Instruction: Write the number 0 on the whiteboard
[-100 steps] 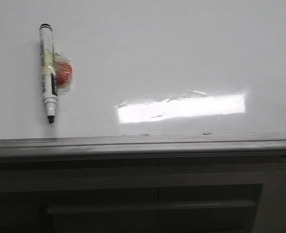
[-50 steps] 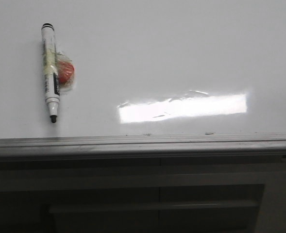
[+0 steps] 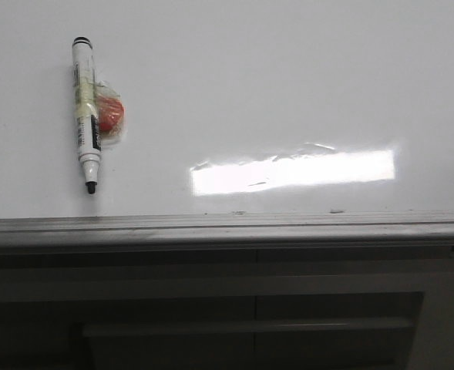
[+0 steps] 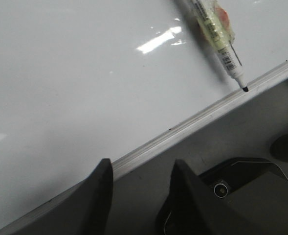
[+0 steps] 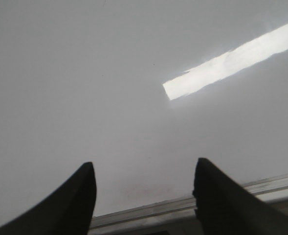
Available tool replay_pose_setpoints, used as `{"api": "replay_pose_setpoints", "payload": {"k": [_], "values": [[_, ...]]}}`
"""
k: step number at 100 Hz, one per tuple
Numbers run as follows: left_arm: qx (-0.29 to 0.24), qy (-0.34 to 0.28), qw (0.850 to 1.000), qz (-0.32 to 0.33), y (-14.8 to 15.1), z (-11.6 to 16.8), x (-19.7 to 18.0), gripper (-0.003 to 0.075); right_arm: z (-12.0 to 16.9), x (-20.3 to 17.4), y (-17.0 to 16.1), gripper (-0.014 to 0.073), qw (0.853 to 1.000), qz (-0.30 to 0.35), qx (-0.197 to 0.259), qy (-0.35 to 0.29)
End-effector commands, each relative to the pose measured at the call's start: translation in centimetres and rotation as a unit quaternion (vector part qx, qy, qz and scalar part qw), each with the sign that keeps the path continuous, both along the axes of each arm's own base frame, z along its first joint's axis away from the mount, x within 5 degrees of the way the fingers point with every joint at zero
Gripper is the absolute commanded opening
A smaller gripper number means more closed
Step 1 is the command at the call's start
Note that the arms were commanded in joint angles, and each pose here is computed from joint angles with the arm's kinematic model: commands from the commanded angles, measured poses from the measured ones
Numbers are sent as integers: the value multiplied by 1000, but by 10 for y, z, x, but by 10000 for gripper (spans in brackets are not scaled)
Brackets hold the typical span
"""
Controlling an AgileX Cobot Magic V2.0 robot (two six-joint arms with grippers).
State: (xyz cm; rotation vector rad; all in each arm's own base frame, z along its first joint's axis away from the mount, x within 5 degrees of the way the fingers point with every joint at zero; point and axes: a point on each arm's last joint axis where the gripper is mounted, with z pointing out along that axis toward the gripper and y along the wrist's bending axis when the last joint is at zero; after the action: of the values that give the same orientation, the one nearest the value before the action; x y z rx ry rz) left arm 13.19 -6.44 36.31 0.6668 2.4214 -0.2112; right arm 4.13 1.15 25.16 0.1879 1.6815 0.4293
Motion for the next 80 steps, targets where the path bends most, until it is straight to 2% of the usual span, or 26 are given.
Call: {"api": "replay_pose_setpoints", "payload": {"k": [1, 12, 29, 59, 80], "values": [[-49, -14, 999, 1, -18, 12, 4, 245, 16, 1, -2, 382, 999, -11, -6, -41], [-136, 14, 991, 14, -45, 10, 6, 278, 16, 1, -2, 382, 999, -11, -6, -41], [-181, 31, 982, 34, -67, -6, 15, 338, 16, 1, -2, 382, 999, -11, -6, -41], [-184, 46, 980, 60, -89, -31, 42, 338, 16, 1, -2, 382, 999, -11, -6, -41], [-157, 75, 982, 68, -101, -53, 57, 337, 16, 1, -2, 382, 999, -12, -6, -42]]}}
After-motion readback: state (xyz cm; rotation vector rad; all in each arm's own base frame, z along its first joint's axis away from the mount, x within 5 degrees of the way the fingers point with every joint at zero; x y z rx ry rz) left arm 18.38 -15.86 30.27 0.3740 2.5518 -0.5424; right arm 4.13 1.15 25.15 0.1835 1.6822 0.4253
